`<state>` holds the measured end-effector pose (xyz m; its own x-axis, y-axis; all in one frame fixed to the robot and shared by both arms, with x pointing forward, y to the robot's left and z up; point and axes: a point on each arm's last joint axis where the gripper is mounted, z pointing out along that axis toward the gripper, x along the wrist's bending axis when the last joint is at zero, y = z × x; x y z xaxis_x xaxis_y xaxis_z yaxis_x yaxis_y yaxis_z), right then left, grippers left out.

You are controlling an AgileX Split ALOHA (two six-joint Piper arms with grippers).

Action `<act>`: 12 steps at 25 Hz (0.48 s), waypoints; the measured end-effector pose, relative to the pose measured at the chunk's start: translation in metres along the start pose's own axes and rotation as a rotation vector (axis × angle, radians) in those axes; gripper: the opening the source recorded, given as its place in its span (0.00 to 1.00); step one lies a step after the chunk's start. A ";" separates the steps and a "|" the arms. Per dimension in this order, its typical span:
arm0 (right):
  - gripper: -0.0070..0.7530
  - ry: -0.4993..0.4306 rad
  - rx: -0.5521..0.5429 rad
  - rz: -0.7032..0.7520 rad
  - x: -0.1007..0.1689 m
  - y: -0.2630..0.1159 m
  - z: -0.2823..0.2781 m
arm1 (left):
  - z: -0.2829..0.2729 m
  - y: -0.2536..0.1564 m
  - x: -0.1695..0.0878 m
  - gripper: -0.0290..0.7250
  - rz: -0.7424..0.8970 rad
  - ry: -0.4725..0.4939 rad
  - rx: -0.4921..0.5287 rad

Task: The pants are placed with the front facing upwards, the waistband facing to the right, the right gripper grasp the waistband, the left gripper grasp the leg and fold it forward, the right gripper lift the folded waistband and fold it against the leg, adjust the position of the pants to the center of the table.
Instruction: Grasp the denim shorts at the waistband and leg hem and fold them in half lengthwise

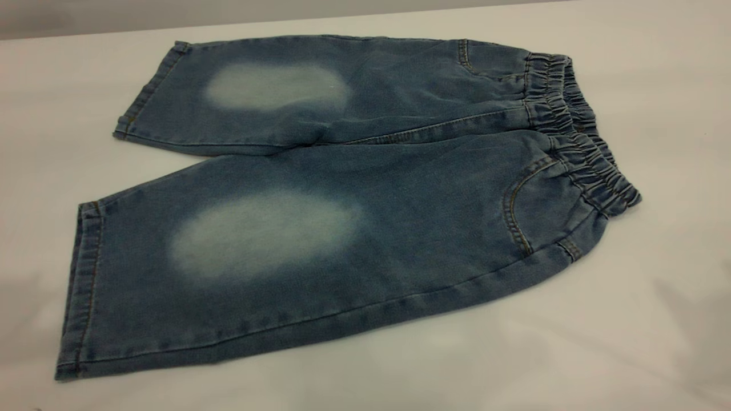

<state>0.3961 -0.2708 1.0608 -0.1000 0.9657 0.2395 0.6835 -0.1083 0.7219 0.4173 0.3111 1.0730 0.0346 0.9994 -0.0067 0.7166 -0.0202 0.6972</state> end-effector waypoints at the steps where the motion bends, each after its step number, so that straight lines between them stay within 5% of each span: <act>1: 0.64 0.002 0.015 0.015 -0.001 0.001 0.005 | 0.006 0.002 0.000 0.52 0.010 -0.007 0.006; 12: 0.64 0.015 0.207 0.109 -0.008 -0.004 0.066 | 0.061 0.012 0.004 0.52 0.015 -0.059 0.151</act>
<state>0.4420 -0.2627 1.0135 -0.0275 0.9471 0.3197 0.8242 -0.1595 0.5434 0.4679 0.3126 1.0376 0.0837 0.9956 -0.0429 0.8123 -0.0432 0.5816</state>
